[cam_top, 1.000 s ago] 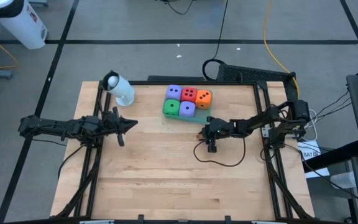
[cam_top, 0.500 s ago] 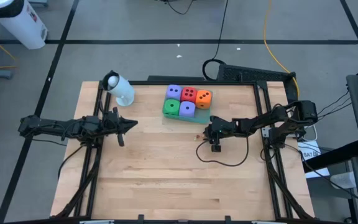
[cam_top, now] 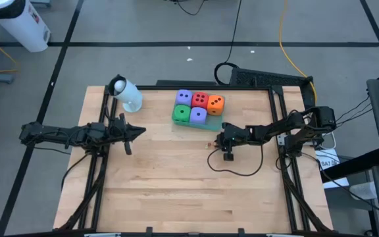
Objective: Pick & Place Dice
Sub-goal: Put the small orange dice into the transparent blue bin, then put the small violet dice into the transparent blue bin
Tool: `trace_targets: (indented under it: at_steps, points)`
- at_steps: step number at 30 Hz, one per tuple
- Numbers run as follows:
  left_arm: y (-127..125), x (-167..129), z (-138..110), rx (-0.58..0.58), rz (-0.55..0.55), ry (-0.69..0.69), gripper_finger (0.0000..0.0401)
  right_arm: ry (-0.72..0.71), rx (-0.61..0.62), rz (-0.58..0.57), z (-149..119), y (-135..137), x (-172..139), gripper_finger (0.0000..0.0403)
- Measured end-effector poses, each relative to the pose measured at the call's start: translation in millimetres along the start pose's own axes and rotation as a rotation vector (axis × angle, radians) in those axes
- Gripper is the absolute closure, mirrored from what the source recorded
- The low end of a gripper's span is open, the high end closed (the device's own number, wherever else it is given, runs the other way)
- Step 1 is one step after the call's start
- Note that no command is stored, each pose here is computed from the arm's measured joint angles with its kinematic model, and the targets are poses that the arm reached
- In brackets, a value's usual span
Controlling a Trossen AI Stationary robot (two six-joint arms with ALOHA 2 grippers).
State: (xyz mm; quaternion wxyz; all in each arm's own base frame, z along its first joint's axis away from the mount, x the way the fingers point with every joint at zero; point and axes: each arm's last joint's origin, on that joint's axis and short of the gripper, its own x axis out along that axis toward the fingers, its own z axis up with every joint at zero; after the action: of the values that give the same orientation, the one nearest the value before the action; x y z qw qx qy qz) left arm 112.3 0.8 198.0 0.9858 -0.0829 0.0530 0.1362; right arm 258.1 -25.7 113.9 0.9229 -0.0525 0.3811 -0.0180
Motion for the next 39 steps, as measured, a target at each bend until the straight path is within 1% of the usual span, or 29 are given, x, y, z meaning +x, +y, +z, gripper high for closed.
trace_targets:
  at_steps: [11,19,23,26,28,30,34,39]
  points:
    - [0,0,0,-0.001,0.000,0.000,0.0380,-0.012,0.003,0.002,1,0,0,0.0357]
    - [0,0,0,-0.001,0.000,0.000,0.0380,-0.039,0.002,-0.002,4,0,0,0.0380]
    - [0,0,0,-0.001,0.000,0.000,0.0380,-0.039,0.003,0.000,4,0,0,0.0385]
    - [0,0,0,-0.001,0.000,0.000,0.0380,-0.041,0.016,0.000,4,0,-1,0.0381]
    - [0,0,0,-0.001,0.000,0.001,0.0380,-0.040,0.046,-0.006,5,0,-4,0.0375]
    - [0,0,0,-0.001,0.000,0.002,0.0380,-0.023,0.072,-0.040,6,-1,-9,0.0365]
    - [0,0,0,-0.001,0.001,0.004,0.0380,0.050,0.115,-0.084,2,-2,-19,0.0334]
    - [0,0,-1,0.001,0.001,0.008,0.0380,0.097,0.136,-0.091,-2,-2,-20,0.0291]
